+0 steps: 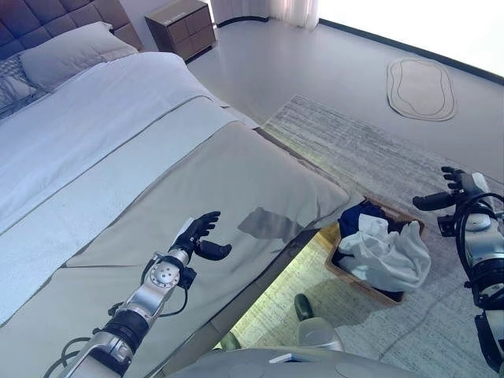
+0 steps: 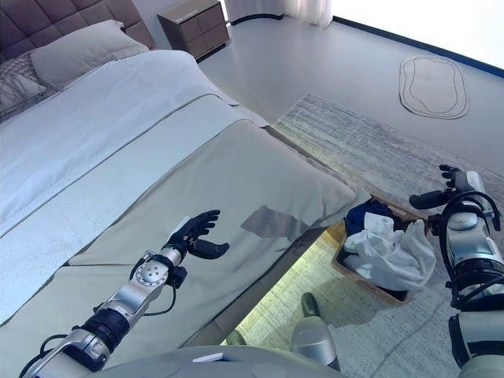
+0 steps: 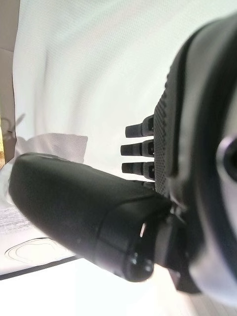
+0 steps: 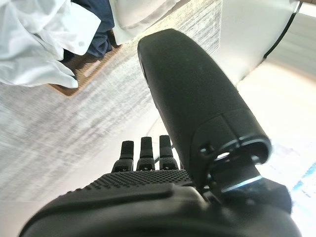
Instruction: Pick up the clothes from the bed and place them into the basket
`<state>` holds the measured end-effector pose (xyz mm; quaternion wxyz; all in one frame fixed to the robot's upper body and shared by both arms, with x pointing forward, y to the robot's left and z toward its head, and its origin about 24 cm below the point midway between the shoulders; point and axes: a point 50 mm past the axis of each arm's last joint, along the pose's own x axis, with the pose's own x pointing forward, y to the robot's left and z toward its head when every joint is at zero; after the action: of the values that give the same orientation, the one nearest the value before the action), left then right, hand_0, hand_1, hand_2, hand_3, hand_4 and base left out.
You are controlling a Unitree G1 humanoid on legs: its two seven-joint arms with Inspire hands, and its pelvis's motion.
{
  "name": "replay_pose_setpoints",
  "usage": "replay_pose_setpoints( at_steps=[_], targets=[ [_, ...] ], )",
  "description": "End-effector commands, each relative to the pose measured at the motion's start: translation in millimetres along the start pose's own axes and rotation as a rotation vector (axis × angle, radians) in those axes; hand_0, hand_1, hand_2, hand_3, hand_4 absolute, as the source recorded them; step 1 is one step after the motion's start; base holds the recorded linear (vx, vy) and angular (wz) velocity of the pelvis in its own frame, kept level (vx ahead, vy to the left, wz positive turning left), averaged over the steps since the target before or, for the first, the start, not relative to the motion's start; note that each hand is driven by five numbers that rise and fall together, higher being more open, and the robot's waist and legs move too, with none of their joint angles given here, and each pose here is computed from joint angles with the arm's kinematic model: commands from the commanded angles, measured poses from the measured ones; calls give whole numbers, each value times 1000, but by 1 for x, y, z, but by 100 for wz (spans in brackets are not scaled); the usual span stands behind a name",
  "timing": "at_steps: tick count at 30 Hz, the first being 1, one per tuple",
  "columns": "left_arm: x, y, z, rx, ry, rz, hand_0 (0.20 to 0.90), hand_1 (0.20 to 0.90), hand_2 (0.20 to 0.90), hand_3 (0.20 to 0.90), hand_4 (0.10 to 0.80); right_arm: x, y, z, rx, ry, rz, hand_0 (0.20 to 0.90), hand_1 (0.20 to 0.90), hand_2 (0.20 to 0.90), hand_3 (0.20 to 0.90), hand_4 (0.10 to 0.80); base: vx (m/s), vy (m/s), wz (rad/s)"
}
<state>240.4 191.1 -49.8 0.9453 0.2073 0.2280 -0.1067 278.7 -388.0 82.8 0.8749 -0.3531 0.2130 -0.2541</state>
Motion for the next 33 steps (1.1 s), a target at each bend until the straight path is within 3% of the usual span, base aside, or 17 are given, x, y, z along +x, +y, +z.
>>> replay_pose_setpoints(
  at_steps=[1, 10, 16, 21, 29, 33],
  targets=[
    [7, 18, 24, -2, -124, 92, 900, 900, 900, 900, 800, -3, -11, 61, -31, -305, -114, 900, 900, 900, 900, 800, -4, -1, 9],
    [0, -2, 13, -104, -125, 103, 900, 900, 900, 900, 800, -40, 68, 80, -50, -544, 25, 900, 900, 900, 900, 800, -8, -2, 15],
    [-11, -17, -8, -107, -73, 93, 900, 900, 900, 900, 800, -69, 132, 69, -89, -579, 204, 900, 900, 900, 900, 800, 39, -19, 36],
    [-20, -11, -22, -54, -29, 96, 900, 900, 900, 900, 800, -82, 156, 66, -159, -606, 291, 900, 900, 900, 900, 800, 14, -43, 38],
    [-21, -7, -33, -5, -10, 130, 900, 900, 900, 900, 800, -94, 191, 50, -228, -508, 379, 900, 900, 900, 900, 800, 28, -37, 33],
    [-24, -9, -54, 17, 59, 145, 900, 900, 900, 900, 800, -99, 204, 26, -246, -404, 418, 900, 900, 900, 900, 800, 40, -23, 27]
  ],
)
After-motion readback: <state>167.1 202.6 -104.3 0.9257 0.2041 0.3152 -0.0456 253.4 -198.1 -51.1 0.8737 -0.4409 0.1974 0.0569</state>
